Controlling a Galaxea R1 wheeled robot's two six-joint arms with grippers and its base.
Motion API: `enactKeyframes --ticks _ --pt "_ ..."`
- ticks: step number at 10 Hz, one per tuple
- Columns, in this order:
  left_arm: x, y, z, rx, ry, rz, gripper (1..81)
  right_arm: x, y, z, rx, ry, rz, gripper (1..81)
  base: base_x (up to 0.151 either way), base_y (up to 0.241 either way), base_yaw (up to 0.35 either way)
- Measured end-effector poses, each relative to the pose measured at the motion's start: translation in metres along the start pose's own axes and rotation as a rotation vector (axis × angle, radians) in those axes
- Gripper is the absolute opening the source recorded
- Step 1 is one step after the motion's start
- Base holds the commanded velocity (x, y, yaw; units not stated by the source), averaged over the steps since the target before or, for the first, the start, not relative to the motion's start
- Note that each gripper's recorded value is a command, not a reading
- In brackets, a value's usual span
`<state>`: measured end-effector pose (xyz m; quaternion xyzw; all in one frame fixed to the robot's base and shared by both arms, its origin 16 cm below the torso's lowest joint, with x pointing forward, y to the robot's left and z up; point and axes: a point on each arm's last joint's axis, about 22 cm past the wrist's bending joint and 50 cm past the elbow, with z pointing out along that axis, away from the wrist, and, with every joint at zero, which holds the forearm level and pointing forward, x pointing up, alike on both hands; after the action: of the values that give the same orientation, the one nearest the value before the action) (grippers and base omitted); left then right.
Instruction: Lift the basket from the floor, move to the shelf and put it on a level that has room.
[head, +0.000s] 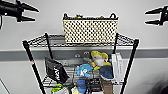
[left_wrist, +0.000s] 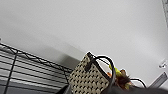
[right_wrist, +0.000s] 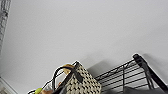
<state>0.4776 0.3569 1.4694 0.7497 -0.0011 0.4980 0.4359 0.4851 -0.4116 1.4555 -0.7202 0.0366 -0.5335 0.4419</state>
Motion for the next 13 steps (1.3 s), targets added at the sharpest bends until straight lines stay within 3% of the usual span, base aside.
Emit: enactKeyframes --ticks 2,4,7,9,11,13 --pt "-0.006 -0.035 -0.044 0.055 0.033 -0.022 81.1 -0.006 0.026 -0.035 -0.046 0.011 0.006 81.1 0.0 0.0 0.0" --pt "-0.017 -0.075 -0.094 0.127 0.065 -0.039 81.1 -0.024 0.075 -0.066 -0.134 -0.003 0.033 81.1 0.0 0.0 0.0" --pt "-0.033 -0.121 -0.148 0.246 0.085 -0.038 81.1 -0.046 0.114 -0.076 -0.211 -0.042 0.041 81.1 0.0 0.0 0.0" --pt "-0.039 -0.142 -0.162 0.322 0.072 -0.018 81.1 -0.069 0.146 -0.075 -0.268 -0.088 0.061 81.1 0.0 0.0 0.0" --pt "-0.05 -0.173 -0.173 0.385 0.061 -0.051 81.1 -0.086 0.186 -0.08 -0.338 -0.112 0.091 81.1 0.0 0.0 0.0" --pt "-0.073 -0.208 -0.172 0.456 0.01 -0.087 81.1 -0.1 0.222 -0.087 -0.402 -0.126 0.118 81.1 0.0 0.0 0.0"
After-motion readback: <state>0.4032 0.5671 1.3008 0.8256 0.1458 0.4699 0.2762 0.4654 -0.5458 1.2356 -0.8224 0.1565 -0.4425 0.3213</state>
